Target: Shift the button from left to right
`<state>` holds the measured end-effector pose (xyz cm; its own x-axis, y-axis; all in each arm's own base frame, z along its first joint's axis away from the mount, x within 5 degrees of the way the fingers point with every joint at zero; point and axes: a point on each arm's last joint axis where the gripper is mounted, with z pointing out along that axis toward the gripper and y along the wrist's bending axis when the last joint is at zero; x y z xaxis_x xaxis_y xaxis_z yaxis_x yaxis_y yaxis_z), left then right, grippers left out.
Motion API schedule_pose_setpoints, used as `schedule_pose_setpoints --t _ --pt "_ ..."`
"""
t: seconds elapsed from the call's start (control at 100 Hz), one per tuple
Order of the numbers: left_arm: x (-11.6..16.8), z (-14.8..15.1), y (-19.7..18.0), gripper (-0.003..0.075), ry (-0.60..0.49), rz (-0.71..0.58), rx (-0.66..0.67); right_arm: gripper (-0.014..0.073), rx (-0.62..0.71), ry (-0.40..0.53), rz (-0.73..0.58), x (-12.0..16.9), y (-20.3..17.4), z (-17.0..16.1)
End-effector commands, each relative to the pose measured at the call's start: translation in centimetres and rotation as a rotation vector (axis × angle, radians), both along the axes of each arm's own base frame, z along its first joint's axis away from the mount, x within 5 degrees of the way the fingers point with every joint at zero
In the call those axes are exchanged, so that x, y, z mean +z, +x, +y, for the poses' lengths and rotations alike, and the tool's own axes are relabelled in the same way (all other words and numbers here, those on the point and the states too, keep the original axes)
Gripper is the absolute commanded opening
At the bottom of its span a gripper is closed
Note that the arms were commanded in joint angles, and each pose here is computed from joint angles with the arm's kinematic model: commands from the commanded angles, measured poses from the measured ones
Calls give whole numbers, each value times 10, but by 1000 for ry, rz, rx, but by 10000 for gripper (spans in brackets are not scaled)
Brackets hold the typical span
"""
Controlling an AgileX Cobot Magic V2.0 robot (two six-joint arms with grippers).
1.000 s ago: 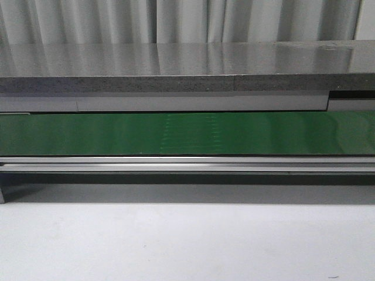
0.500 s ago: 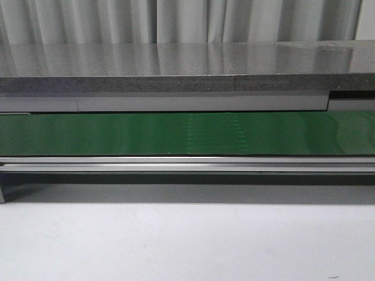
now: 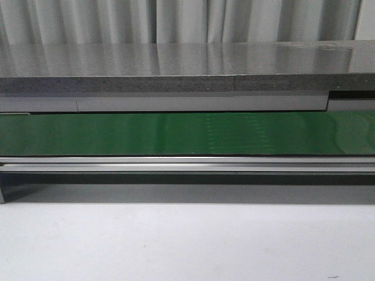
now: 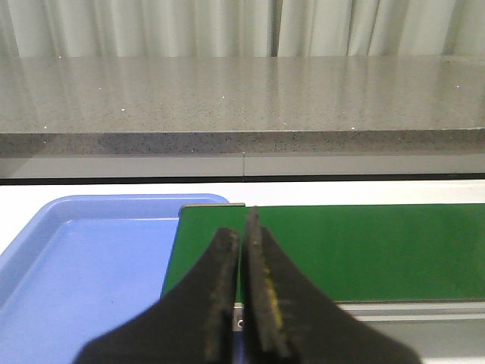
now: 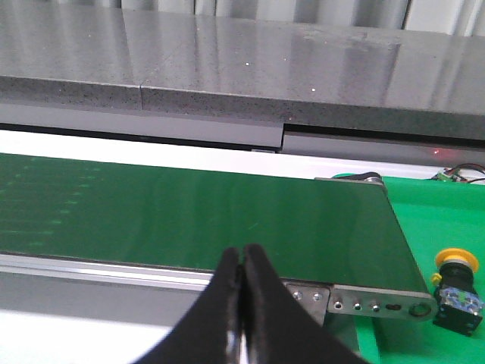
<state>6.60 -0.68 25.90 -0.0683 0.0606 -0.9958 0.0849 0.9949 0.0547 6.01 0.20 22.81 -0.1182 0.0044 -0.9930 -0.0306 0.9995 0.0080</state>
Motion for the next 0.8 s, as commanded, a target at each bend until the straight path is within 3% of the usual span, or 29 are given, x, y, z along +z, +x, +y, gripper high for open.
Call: schedule_pose_setpoints --t 0.0,0.26,0.79 --pt "17 1 0 5 -15 -102 14 -67 0 -9 -126 7 -4 0" --pt "17 1 0 5 -15 -102 14 -67 4 -9 -130 -18 -7 0" --pt "17 1 0 5 -15 -102 14 -67 4 -7 -190 -25 -5 0"
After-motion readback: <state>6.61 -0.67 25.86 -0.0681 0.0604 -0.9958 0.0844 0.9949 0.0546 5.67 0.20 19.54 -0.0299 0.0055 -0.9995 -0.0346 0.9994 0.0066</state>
